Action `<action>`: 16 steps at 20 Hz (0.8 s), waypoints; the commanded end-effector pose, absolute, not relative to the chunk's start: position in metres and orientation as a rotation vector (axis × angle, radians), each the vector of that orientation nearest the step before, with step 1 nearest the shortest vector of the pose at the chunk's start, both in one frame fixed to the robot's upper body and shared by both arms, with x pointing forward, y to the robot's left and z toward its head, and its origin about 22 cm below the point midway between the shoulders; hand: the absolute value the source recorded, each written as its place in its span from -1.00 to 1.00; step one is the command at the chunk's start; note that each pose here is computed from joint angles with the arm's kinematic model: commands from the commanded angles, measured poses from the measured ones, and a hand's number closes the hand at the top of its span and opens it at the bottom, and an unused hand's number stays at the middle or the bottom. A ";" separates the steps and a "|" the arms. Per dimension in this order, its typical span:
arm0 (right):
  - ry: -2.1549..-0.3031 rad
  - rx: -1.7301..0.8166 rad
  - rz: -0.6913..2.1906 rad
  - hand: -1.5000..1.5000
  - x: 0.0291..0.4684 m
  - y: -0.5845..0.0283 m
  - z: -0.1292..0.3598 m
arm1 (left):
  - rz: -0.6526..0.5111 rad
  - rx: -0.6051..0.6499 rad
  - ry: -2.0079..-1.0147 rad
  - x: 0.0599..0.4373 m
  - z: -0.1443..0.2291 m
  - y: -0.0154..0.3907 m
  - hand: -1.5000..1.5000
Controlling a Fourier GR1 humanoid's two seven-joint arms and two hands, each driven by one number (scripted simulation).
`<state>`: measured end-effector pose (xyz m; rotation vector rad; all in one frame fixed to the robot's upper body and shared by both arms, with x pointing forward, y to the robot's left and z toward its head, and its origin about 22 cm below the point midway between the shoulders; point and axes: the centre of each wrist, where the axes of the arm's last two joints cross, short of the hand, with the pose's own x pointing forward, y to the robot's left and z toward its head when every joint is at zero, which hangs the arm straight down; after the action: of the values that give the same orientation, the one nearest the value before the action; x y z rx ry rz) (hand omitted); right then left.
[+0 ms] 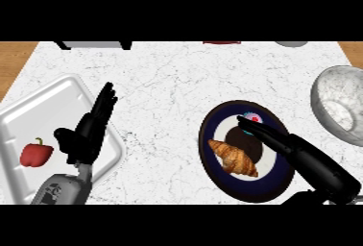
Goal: Pick the croissant from the plate and place it in the bowl
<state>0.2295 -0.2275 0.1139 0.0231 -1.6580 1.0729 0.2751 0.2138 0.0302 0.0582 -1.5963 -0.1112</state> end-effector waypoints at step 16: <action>-1.598 0.196 1.065 -1.00 0.260 -0.252 0.064 | -0.101 0.071 -1.605 0.271 0.015 0.217 0.00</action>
<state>0.2467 -0.2451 0.0731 0.1392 -1.5701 1.1033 0.2692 0.2171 0.0288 0.0653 -1.5944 -0.1088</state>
